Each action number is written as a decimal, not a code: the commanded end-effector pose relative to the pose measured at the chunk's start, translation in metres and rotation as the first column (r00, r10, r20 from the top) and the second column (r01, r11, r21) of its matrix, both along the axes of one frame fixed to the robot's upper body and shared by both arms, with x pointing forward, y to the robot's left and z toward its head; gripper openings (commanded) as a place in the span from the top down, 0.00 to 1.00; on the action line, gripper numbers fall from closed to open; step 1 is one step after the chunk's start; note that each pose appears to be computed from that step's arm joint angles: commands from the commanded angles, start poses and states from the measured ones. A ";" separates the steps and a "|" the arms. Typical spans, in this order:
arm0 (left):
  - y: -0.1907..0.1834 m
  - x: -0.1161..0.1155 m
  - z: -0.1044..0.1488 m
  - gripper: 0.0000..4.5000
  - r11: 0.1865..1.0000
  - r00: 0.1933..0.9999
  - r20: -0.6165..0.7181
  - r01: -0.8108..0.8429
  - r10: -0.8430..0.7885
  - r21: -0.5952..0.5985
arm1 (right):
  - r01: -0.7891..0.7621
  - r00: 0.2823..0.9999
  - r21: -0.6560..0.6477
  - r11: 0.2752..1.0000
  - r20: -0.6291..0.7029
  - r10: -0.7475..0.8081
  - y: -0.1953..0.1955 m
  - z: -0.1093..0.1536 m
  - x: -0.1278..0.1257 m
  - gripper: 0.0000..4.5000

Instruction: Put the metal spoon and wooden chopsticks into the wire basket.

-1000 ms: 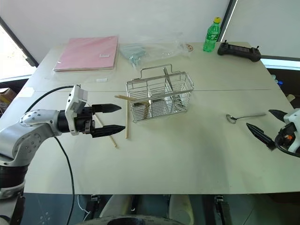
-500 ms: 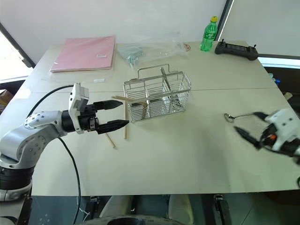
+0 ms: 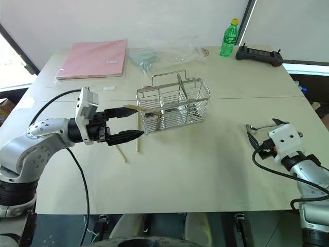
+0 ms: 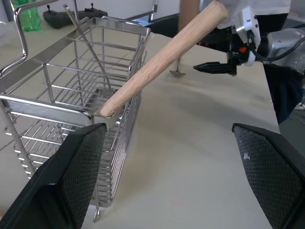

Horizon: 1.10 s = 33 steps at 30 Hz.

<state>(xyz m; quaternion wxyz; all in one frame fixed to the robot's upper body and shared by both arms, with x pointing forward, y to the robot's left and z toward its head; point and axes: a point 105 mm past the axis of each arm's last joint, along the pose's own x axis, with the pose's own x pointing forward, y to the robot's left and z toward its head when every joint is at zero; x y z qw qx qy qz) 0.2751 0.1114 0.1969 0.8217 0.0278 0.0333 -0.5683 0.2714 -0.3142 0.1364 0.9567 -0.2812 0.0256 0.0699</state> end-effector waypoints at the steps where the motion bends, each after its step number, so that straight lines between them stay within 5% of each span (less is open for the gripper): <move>1: 0.000 0.000 0.012 0.01 1.000 0.999 0.045 0.014 -0.014 -0.005 | 0.030 0.995 -0.059 0.998 0.095 -0.024 -0.009 0.028 -0.002 0.00; 13: -0.006 -0.001 0.015 0.01 0.999 0.998 0.044 0.037 -0.036 -0.030 | -0.080 0.995 -0.156 0.984 0.048 0.088 0.038 0.007 -0.001 0.00; 33: -0.016 -0.018 -0.004 0.01 0.945 0.953 0.033 0.294 -0.302 0.140 | 0.059 0.998 -0.035 0.998 -0.026 -0.060 0.020 -0.034 0.031 0.00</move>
